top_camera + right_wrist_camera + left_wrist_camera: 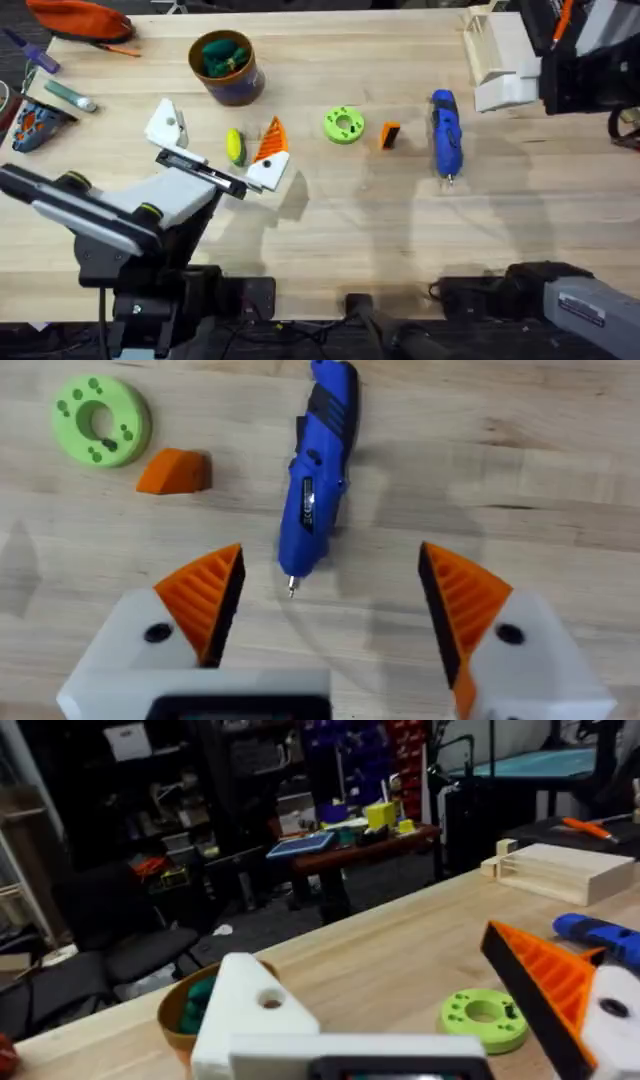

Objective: Pick up the gripper from the table and insert it into the empty holder that is missing its gripper. Then pick up a screw, insert it into the mounting hole, and use the screwdriver to tighten it. Finally, clean up the table by picking up the vegetable and placing it into the bucket.

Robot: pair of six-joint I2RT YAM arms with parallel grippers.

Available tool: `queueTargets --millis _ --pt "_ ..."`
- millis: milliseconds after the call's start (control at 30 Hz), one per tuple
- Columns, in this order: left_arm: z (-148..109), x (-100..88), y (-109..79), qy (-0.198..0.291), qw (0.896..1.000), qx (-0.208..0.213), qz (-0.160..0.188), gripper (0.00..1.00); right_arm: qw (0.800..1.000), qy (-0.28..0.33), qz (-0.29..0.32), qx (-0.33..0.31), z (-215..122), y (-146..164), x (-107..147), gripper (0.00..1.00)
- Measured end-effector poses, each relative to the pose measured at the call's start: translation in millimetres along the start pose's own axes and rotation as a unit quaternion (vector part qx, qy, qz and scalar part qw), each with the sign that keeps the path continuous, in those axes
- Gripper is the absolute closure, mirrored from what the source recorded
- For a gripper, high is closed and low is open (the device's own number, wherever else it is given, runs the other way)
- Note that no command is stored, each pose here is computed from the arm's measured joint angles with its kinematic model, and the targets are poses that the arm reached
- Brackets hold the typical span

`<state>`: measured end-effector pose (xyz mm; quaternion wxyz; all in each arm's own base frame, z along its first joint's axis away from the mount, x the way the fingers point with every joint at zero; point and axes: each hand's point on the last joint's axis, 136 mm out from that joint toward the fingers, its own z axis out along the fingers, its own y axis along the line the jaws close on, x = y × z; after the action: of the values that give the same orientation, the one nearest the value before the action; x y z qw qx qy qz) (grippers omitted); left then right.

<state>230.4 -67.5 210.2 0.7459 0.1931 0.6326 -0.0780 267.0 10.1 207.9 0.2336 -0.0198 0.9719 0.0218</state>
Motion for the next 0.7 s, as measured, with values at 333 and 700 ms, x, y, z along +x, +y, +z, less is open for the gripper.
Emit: queueTargets --millis 333,700 --pt "-2.7 -12.4 -28.7 -0.032 0.996 0.084 0.009 0.014 1.0 0.0 0.0 0.0 0.0 0.0 0.0 0.01" --pt "-17.8 -5.7 -76.2 -0.013 0.972 0.228 -0.056 0.014 1.0 0.0 0.0 0.0 0.0 0.0 0.0 0.01"
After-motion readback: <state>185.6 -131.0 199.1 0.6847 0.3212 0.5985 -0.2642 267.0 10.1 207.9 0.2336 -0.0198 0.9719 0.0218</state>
